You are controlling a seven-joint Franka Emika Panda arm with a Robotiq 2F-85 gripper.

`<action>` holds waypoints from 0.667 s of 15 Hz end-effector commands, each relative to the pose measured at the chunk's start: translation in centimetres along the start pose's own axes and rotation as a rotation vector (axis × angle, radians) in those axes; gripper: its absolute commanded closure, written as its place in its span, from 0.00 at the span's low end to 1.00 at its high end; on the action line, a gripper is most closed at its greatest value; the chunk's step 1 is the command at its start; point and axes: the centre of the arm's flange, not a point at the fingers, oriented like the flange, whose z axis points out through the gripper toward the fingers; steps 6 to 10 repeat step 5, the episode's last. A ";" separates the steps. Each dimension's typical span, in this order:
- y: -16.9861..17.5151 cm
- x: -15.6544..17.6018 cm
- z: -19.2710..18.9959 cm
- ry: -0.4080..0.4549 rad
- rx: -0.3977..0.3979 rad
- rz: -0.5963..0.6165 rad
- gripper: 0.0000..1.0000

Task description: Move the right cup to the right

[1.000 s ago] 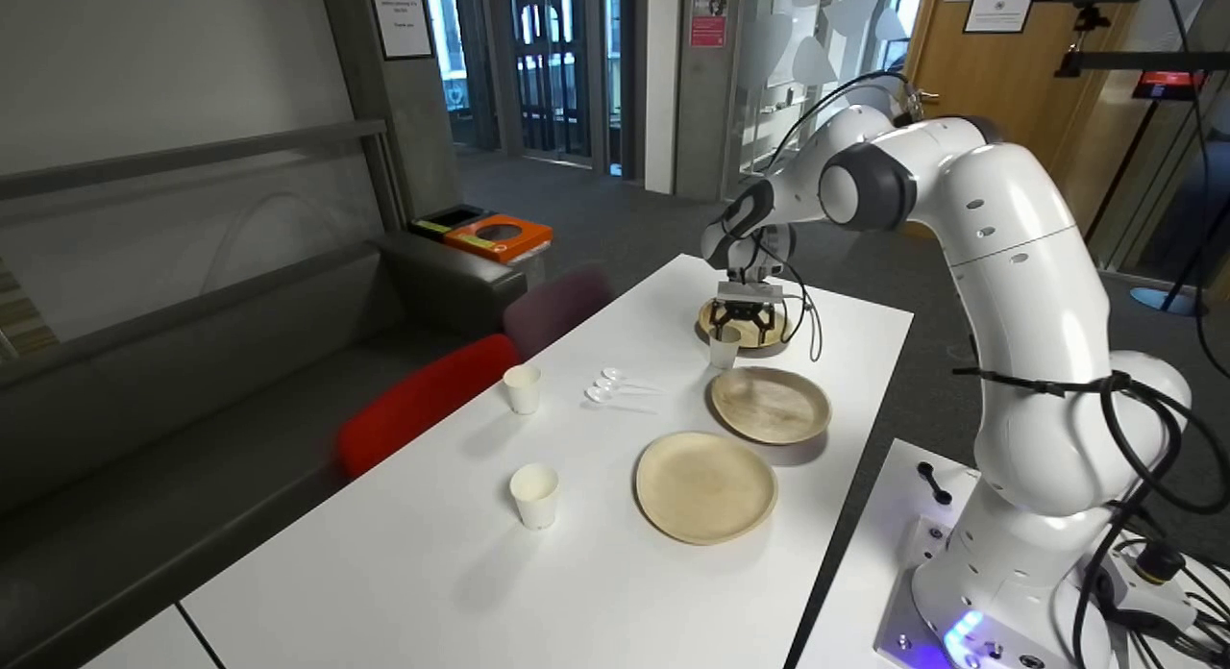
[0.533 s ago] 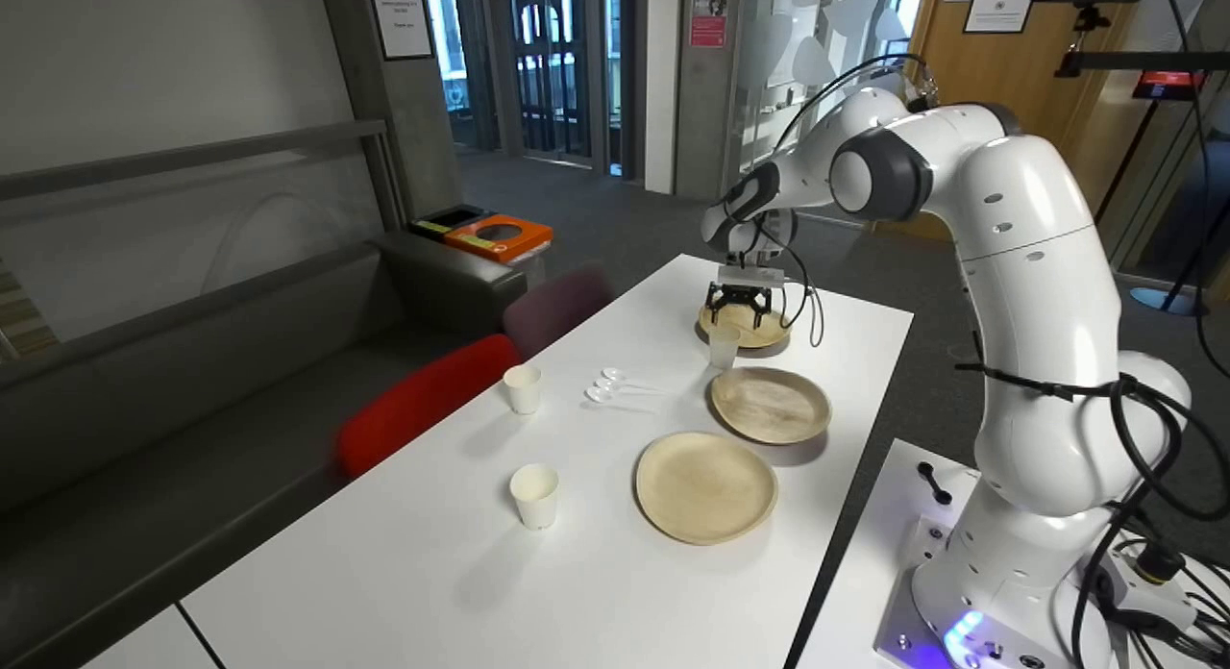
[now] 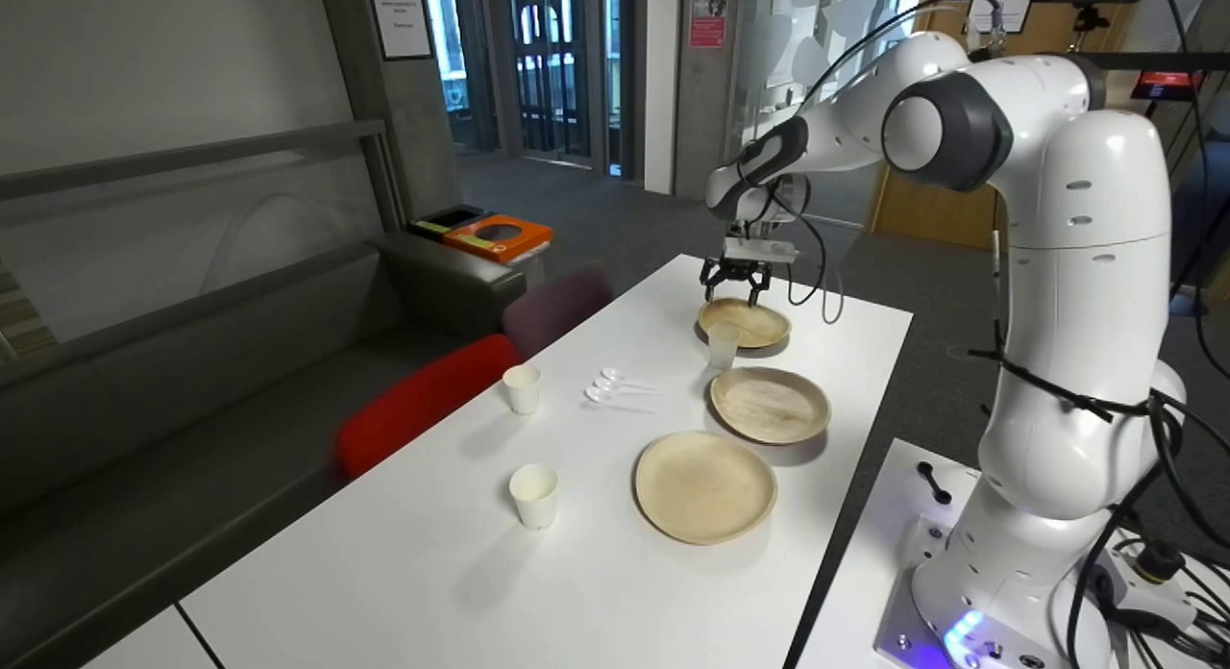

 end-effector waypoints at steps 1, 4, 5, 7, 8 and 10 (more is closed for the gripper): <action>-0.1 0.0 -0.1 0.002 0.001 -0.001 0.00; 0.1 0.1 1.0 -0.011 -0.009 0.003 0.00; 0.4 0.3 1.2 -0.013 -0.011 0.007 0.00; 0.4 0.3 1.2 -0.013 -0.011 0.007 0.00; 0.4 0.3 1.2 -0.013 -0.011 0.007 0.00; 0.4 0.3 1.2 -0.013 -0.011 0.007 0.00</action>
